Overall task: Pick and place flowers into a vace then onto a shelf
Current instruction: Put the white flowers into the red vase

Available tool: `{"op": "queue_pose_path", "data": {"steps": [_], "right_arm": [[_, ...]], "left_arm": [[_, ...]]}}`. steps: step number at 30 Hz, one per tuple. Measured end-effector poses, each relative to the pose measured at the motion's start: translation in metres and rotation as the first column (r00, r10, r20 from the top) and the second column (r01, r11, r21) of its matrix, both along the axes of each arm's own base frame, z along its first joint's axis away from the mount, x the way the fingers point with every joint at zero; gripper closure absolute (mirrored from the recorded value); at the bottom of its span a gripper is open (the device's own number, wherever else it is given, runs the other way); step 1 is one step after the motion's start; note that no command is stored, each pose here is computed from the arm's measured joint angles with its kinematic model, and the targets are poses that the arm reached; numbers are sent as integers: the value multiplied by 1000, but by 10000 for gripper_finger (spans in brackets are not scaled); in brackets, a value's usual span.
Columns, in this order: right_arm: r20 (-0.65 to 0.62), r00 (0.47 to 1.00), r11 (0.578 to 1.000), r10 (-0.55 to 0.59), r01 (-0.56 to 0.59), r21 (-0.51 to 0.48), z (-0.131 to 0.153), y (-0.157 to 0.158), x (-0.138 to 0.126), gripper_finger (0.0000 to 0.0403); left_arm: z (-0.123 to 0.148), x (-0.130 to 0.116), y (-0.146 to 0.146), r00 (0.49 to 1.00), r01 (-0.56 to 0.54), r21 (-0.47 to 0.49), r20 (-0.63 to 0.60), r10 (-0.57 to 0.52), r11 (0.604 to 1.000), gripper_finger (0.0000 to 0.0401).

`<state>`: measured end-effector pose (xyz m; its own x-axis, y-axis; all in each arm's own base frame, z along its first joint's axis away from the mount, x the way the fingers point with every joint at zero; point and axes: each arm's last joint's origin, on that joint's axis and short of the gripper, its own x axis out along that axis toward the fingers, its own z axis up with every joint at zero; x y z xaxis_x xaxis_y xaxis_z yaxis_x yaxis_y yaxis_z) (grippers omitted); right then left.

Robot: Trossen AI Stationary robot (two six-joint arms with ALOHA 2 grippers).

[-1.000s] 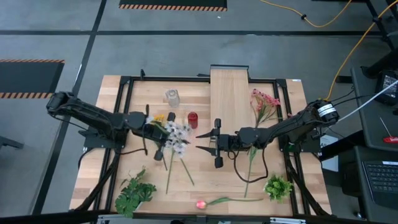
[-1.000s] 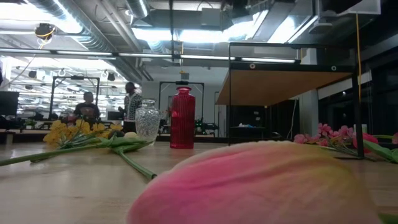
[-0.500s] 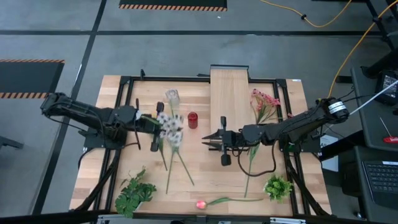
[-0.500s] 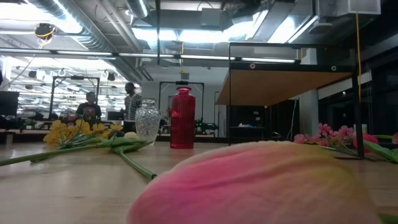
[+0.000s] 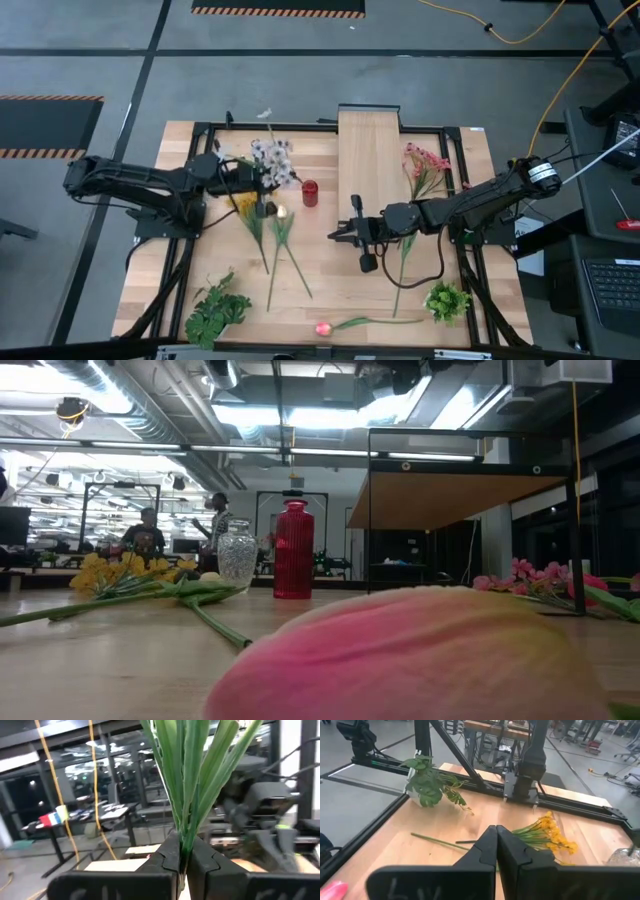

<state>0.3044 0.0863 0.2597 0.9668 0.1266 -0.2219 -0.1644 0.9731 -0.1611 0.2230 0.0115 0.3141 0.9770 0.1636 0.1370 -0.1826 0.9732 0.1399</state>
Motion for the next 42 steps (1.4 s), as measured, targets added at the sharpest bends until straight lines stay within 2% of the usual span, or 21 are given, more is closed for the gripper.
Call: {"op": "queue_pose_path", "data": {"steps": [5,14,20,42], "right_arm": [[-19,1000,1000,1,-1,-12,-2,0,0,400],[-27,1000,1000,1,-1,-15,-3,0,-1,396],[-28,1000,1000,0,-1,-15,-3,0,-1,396],[-36,999,1000,-1,0,-14,-4,0,-1,396]], "left_arm": [[-9,12,12,999,-46,-62,-10,45,997,396],[-18,21,16,998,-57,-96,-24,55,994,396],[-26,27,18,993,-112,-104,-57,107,988,396],[-54,49,20,983,-132,-131,-148,112,983,396]]}}
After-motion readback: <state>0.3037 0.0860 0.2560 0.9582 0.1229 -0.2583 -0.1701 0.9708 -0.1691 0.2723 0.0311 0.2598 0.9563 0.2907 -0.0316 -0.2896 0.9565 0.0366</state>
